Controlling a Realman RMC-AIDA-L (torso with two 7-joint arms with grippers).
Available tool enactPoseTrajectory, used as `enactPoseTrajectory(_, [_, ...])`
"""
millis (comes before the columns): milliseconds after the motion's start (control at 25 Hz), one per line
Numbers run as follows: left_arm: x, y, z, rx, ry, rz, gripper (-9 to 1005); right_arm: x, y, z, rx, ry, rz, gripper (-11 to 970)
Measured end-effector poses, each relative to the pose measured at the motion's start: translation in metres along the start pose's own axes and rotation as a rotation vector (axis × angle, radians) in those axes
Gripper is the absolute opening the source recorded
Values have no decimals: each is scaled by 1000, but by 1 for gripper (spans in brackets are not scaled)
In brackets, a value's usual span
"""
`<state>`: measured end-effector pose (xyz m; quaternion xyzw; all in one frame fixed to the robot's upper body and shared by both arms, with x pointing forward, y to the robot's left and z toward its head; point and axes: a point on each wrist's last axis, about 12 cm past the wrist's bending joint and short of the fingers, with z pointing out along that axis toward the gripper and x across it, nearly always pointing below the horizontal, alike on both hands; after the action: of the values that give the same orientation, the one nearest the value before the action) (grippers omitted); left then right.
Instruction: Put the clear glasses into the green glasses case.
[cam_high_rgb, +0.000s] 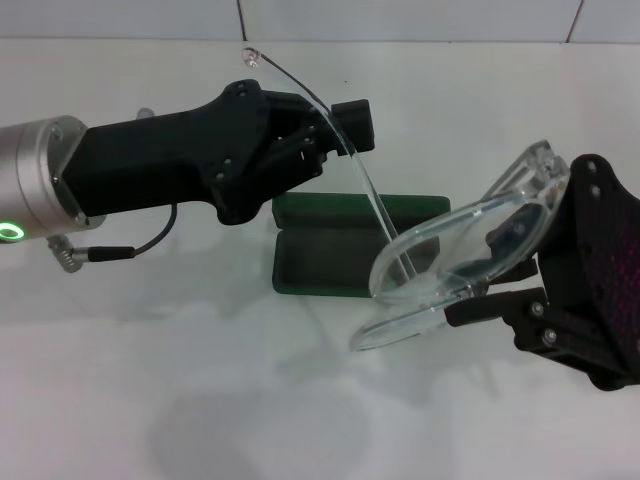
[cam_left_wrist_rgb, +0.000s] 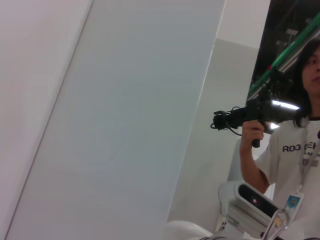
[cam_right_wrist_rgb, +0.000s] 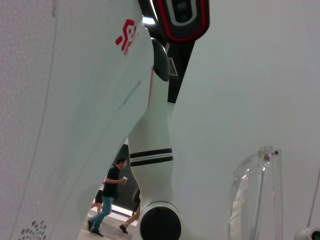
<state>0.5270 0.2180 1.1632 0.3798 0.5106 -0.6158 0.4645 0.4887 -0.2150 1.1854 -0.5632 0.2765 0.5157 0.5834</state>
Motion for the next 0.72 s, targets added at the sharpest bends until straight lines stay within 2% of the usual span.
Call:
enactPoseTrajectory(440, [1,-2,0,10,-8,-3,51,9,-3,-2,40,16,23,56])
enactPoseTrajectory(720, [2,-3,-1,9,-22,-7,52,8,0,0,5,-7,26,56])
